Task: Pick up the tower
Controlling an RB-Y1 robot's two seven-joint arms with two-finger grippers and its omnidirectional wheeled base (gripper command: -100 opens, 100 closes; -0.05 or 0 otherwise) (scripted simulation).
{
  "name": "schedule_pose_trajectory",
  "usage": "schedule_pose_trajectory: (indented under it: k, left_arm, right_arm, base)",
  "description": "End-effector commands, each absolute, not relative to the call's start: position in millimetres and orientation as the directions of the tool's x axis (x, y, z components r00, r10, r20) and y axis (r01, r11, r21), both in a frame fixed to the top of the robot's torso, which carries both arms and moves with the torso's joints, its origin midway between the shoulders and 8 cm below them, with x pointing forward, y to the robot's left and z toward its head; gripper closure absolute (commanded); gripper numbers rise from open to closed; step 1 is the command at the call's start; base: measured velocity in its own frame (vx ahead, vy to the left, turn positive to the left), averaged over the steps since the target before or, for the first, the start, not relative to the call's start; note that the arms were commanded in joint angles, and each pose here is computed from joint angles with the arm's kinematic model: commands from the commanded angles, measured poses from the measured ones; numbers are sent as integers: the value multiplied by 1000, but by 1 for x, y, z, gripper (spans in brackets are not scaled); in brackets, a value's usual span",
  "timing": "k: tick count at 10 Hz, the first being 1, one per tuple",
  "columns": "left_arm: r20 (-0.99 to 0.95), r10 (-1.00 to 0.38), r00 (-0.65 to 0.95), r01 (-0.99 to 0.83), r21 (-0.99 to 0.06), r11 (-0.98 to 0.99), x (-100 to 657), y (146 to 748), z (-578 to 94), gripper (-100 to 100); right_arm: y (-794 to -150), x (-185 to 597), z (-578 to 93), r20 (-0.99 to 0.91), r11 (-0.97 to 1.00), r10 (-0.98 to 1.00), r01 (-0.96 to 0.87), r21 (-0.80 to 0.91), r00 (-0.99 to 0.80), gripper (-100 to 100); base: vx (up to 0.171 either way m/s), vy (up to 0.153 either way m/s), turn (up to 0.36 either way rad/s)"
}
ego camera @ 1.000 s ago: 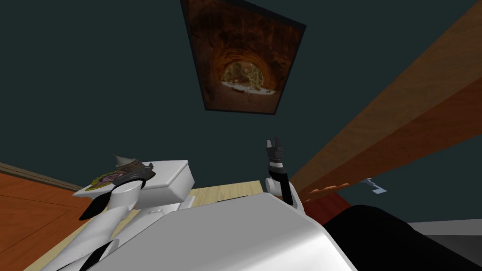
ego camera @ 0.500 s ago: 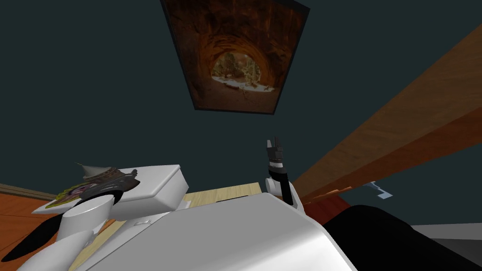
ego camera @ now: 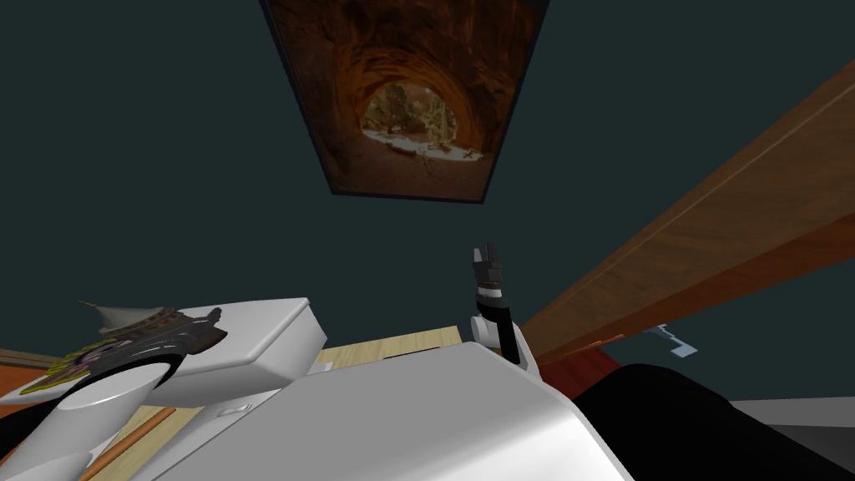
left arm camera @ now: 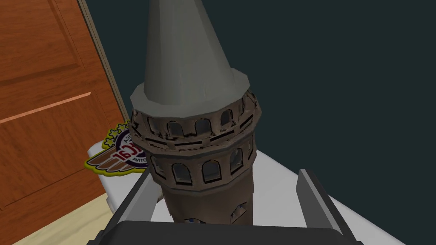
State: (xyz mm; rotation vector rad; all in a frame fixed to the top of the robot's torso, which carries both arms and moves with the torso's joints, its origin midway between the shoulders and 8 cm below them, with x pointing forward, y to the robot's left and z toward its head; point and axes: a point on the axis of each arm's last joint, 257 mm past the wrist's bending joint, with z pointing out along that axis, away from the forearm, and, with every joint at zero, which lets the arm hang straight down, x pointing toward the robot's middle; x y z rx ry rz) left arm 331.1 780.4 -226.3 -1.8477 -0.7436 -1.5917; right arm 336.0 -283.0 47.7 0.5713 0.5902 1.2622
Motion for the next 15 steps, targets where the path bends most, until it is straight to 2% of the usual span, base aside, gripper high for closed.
schedule_pose_trajectory:
  k: [1,3,4,5,9,10,11,12,15]
  left_arm:
    - [992,63,109,736,-38,-676,329,779,-226,-100]
    - [989,20,150,733,-97,-673,327,782,-223,-100]
    - [990,35,135,735,-76,-674,328,781,-223,-100]
    - [990,31,140,734,-83,-674,328,781,-223,100]
    - [990,30,139,735,-83,-673,327,782,-223,100]
    - [990,30,139,735,-83,-673,327,782,-223,0]
    - [985,45,166,737,-94,-669,343,763,-252,100]
    - [992,62,112,749,-43,-661,349,767,-241,100]
    - [990,41,132,742,-71,-667,355,762,-241,100]
  right_arm:
    - [-283,336,48,-94,208,975,-697,686,199,0]
    - [-283,336,48,-94,209,975,-697,686,199,0]
    - [-283,336,48,-94,209,975,-697,686,199,0]
    - [-283,336,48,-94,209,975,-697,686,199,0]
    - [-283,336,48,-94,209,975,-697,686,199,0]
    - [-283,336,48,-94,209,975,-697,686,199,0]
    - [-283,336,48,-94,209,975,-697,686,199,0]
    - [-283,336,48,-94,209,975,-697,686,199,0]
    - [-283,336,48,-94,209,975,-697,686,199,0]
  base:
    - [18,-15,8]
    - [-6,12,-7]
    - [-3,6,-1]
    - [-1,4,21]
    - [0,0,0]
    - [0,0,0]
    - [-105,90,84]
    - [-116,101,6]
    - [-21,21,5]
